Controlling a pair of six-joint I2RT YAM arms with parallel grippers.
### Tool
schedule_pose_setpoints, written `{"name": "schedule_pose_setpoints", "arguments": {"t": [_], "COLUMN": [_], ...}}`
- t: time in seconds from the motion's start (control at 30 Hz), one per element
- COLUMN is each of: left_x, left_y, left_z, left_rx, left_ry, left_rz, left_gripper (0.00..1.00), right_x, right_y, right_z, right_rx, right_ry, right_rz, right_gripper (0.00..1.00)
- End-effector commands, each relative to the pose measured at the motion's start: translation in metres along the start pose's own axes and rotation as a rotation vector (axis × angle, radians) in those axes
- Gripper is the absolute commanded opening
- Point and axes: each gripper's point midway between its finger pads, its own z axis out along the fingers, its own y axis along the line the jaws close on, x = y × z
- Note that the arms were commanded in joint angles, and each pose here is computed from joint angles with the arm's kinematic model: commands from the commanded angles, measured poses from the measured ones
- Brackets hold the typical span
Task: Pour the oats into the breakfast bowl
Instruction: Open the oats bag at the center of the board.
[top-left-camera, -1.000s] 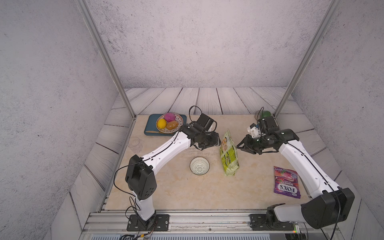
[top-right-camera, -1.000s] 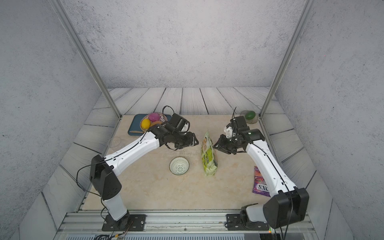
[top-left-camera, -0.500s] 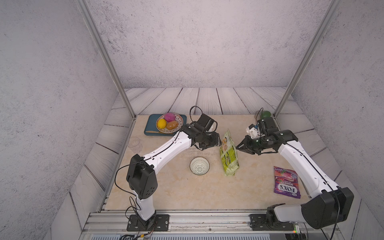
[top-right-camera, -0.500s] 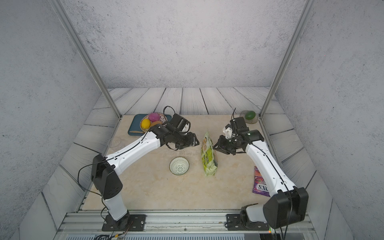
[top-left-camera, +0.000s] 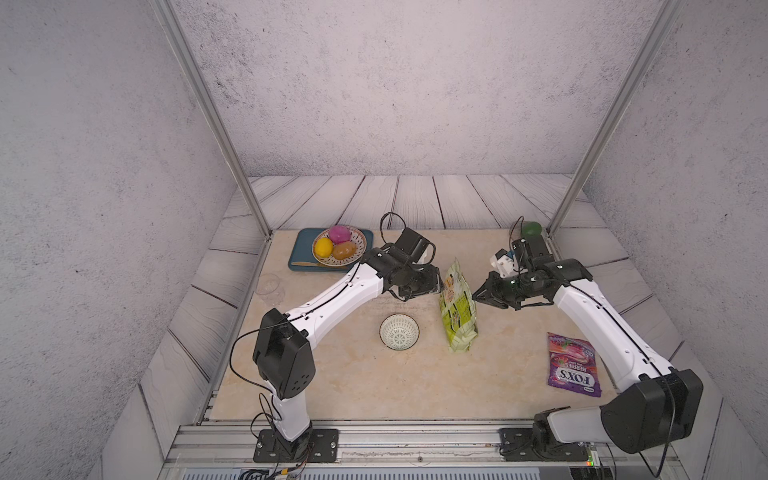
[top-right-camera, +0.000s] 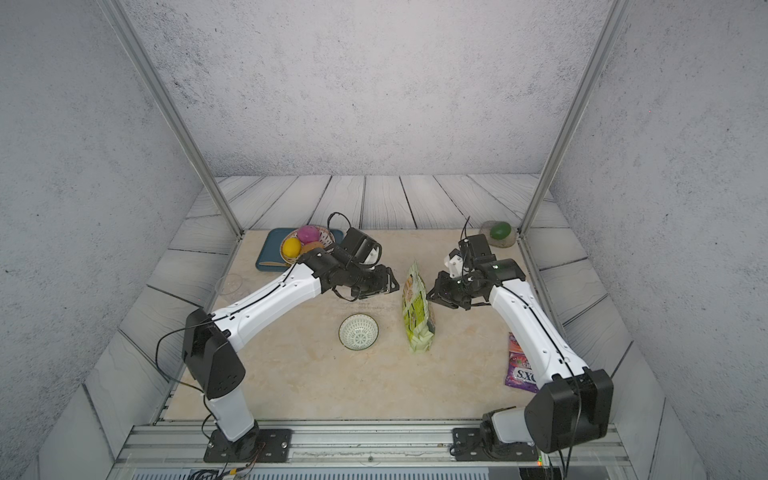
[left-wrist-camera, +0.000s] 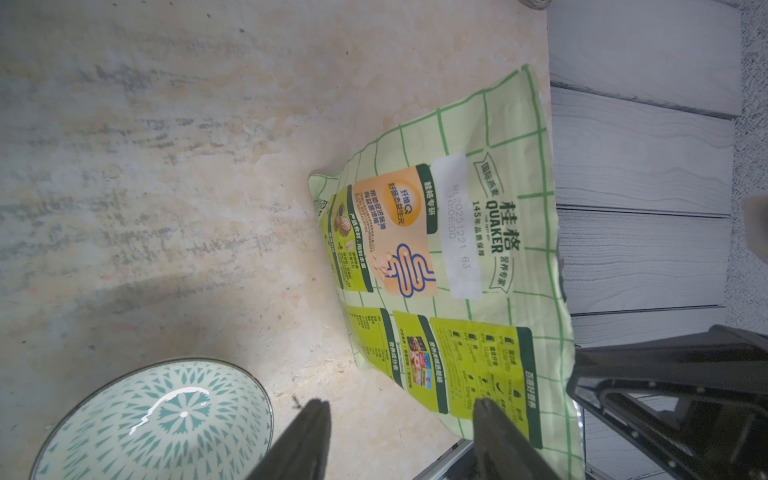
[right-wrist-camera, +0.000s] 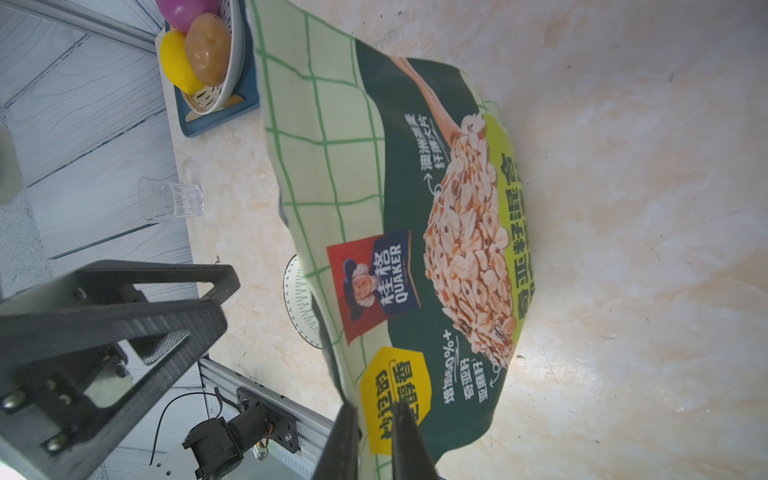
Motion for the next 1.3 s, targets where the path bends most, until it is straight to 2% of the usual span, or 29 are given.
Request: {"name": "schedule_pose_setpoints", "arguments": {"t": [0.0, 0.4, 1.27], "left_x": [-0.002, -0.002, -0.004], "left_y": [-0.006, -0.005, -0.007], "left_z": [-0.006, -0.006, -0.004], "left_rx": [0.008, 0.002, -0.001], "left_ry": [-0.010, -0.009, -0.007], "left_rz": [0.013, 0.008, 0.015], "left_gripper": [0.60, 0.60, 0.59], "right_x": [0.003, -0.003, -0.009], "right_y": [-0.009, 0.001, 0.016], "right_z": [0.004, -0.011, -0.019], "right_rx": [0.038, 0.022, -0.033], "right_ry": [0.017, -0.041, -0.073], "right_rz": [-0.010, -0.053, -0.100], "right_gripper": [0.19, 0.20, 0.17]}}
